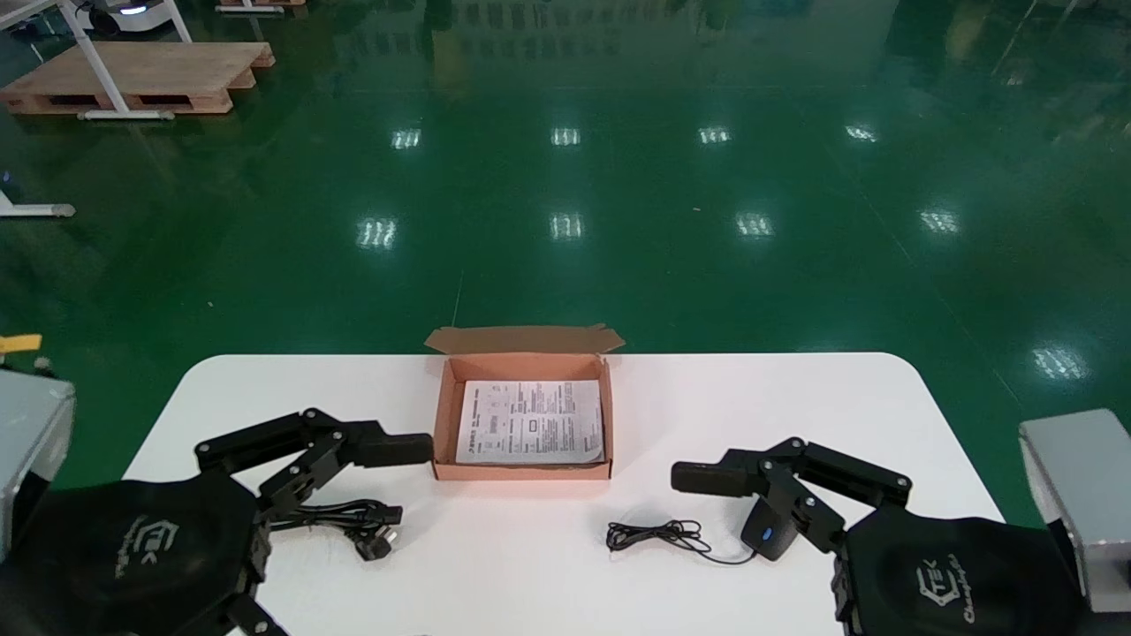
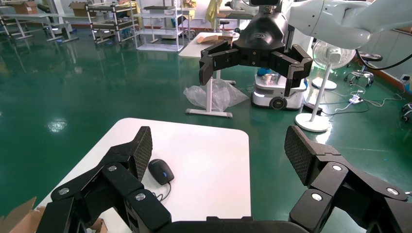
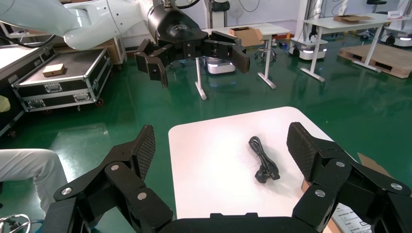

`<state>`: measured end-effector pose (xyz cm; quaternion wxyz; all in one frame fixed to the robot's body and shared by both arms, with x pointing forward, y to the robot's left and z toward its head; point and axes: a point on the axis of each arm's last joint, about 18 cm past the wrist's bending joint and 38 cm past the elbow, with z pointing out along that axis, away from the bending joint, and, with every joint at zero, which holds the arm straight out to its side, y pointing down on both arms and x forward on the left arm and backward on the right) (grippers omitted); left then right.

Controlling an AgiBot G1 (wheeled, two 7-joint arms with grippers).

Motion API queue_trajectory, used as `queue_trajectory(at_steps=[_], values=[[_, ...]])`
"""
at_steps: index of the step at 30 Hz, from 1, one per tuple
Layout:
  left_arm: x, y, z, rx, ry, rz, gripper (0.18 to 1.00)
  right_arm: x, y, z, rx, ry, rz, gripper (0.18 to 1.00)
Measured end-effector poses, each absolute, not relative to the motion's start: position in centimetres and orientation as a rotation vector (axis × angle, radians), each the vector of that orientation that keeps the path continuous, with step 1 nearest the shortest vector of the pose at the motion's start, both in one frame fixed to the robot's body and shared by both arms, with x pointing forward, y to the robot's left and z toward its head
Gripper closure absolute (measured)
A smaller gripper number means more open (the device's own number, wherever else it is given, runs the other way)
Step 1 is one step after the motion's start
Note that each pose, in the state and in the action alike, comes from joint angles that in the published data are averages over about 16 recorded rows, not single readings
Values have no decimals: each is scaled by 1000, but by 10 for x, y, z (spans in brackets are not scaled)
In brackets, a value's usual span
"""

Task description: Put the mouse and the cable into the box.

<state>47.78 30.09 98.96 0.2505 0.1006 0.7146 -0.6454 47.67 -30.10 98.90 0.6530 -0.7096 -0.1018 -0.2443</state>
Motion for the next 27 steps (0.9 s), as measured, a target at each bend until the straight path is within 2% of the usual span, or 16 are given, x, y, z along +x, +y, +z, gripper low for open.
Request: queue_trajectory(at_steps=[7,12,17,21,27], values=[[493,307,974,263,2094,-1460,184,495,-292,972,-1721,-203,-587,179],[526,318,962,221,2178,-1108,184,525,-282,955,-1859,-149,-663,179],[560,332,966,175,2178,-806,184,560,-272,943,-1987,-95,-775,179],[580,335,972,159,2146,-670,184,580,-268,941,-2046,-67,-857,179],[592,336,974,143,2128,-611,184,592,-264,939,-2077,-53,-910,179]])
